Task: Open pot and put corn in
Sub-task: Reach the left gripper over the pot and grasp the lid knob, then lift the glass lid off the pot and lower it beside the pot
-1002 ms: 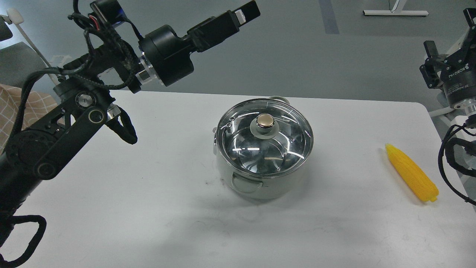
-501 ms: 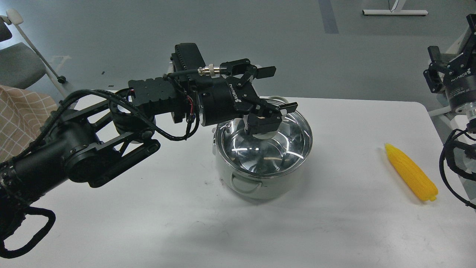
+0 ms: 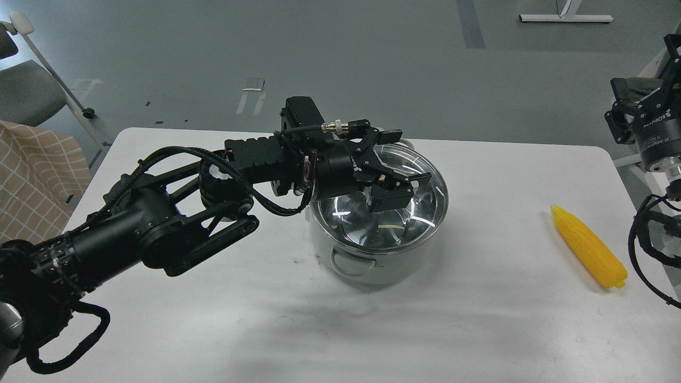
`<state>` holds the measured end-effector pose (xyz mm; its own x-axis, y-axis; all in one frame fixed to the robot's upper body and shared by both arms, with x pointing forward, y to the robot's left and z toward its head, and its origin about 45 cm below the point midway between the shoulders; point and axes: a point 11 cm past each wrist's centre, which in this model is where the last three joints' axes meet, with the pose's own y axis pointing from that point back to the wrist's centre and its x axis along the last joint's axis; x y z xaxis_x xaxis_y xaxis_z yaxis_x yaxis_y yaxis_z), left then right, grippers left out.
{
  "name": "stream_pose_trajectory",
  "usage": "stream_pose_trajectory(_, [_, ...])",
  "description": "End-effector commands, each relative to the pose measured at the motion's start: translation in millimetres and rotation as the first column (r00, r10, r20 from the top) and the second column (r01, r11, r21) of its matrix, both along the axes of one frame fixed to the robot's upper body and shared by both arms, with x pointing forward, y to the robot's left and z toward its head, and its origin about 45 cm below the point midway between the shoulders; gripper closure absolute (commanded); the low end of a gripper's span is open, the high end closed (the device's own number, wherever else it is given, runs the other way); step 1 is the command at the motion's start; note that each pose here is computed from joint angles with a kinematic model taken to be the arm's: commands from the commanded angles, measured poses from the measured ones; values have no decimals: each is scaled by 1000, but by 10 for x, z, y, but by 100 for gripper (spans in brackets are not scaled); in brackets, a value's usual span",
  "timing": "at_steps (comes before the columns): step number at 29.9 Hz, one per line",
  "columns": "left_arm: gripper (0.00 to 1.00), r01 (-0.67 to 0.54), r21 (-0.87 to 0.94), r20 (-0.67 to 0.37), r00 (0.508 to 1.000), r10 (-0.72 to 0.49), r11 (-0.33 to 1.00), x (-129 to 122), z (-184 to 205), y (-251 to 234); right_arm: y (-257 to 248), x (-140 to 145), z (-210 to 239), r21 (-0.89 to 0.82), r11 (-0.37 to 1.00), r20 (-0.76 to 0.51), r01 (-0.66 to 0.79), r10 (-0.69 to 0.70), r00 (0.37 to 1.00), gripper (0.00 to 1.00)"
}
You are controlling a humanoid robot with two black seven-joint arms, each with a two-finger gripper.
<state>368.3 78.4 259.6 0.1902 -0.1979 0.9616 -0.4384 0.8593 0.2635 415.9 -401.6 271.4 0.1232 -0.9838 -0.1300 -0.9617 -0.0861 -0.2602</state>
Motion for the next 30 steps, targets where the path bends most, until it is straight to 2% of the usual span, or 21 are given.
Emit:
stream_pose_trajectory(1, [8,-11,6,-6,1000,11,1000,21,-40,22,-25,-6,5,-1,1000,1,8,-8,1000,0])
stream_pose_trajectory(12, [8,-50,24,-57,997,52,998,-1,-277,171,-55,-57,-35,8,1000,-4,17,-17,1000,0])
stream_pose_trajectory(18, [12,-59,29,-65,996,61,998,3,-316,200,-57,-75,-44,12,1000,-4,17,-17,1000,0])
stream_pose_trajectory(21, [22,-69,34,-79,994,71,997,-12,-375,246,-57,-75,-37,13,1000,-2,19,-19,1000,0])
stream_pose_trajectory(22, [30,-73,36,-81,994,75,997,-8,-387,255,-61,-73,-21,16,1000,3,21,-21,1000,0])
stream_pose_trajectory(24, [38,-77,38,-85,993,80,996,-2,-407,261,-69,-69,14,23,999,13,25,-26,1000,0])
stream_pose_trajectory(26, [57,-86,41,-89,992,90,995,5,-433,287,-68,-69,27,28,999,19,30,-31,999,0])
stream_pose_trajectory(27, [61,-88,42,-89,992,91,995,7,-433,288,-68,-69,27,28,999,19,30,-31,999,0])
stream_pose_trajectory(28, [70,-87,42,-87,992,91,995,10,-427,287,-63,-68,24,30,999,19,29,-30,999,0])
stream_pose_trajectory(30, [79,-87,39,-87,992,90,995,11,-423,282,-63,-68,24,30,999,19,29,-30,999,0])
